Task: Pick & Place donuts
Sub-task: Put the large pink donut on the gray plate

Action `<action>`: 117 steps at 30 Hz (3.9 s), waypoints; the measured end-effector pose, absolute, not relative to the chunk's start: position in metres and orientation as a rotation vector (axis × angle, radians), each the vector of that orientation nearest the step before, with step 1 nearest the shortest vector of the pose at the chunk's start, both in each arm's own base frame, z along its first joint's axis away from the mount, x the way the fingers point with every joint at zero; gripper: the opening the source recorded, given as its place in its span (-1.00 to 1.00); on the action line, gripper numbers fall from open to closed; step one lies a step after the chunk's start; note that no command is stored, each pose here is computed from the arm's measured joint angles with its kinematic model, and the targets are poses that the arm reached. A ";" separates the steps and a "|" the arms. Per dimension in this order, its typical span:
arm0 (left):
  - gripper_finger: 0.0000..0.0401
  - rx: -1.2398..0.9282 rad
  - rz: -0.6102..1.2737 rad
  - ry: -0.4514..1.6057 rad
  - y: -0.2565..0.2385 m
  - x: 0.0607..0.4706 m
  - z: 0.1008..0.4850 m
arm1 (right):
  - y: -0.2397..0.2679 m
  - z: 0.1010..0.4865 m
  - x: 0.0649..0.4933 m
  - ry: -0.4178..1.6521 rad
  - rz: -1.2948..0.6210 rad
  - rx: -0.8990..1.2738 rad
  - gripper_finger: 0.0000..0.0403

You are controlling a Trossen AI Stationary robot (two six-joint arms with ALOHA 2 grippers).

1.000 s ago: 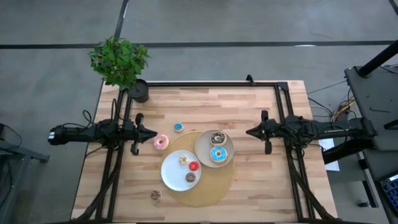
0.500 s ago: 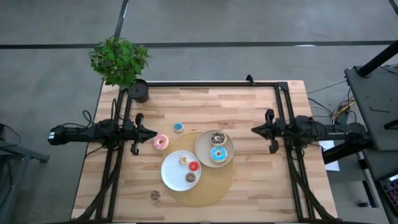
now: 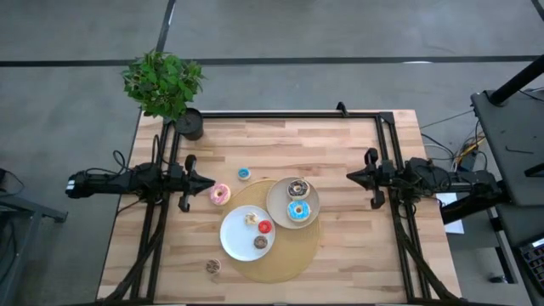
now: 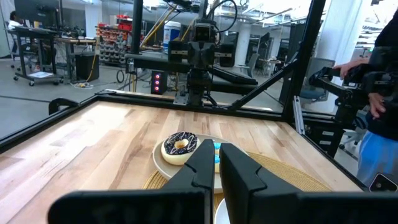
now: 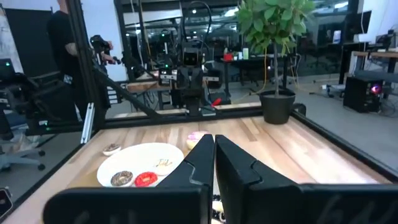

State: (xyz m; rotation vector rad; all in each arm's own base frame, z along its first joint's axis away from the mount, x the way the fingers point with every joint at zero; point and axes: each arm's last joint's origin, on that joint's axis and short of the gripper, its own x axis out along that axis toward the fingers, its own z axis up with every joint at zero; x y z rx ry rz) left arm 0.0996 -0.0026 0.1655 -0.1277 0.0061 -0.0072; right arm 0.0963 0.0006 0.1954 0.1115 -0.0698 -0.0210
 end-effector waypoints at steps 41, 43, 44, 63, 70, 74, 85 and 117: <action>-1.00 -0.128 -0.007 0.006 -0.003 0.100 0.165 | 0.002 0.167 0.097 -0.015 0.026 0.114 -0.96; -1.00 -0.128 -0.007 0.006 -0.003 0.100 0.165 | 0.002 0.167 0.097 -0.015 0.027 0.120 -0.96; -1.00 -0.128 -0.007 0.007 -0.003 0.100 0.165 | 0.002 0.167 0.097 -0.015 0.027 0.125 -0.96; -1.00 -0.128 -0.007 0.006 -0.003 0.100 0.165 | 0.002 0.166 0.098 0.000 0.024 0.097 -0.96; -1.00 -0.127 -0.008 0.006 -0.003 0.100 0.165 | 0.002 0.166 0.098 0.000 0.024 0.098 -0.96; -1.00 -0.127 -0.008 0.006 -0.003 0.100 0.165 | 0.002 0.166 0.098 0.000 0.023 0.100 -0.96; -1.00 -0.128 -0.007 0.006 -0.003 0.100 0.165 | 0.002 0.166 0.098 0.000 0.023 0.098 -0.96; -1.00 -0.128 -0.007 0.006 -0.003 0.100 0.165 | 0.002 0.166 0.098 0.000 0.023 0.098 -0.96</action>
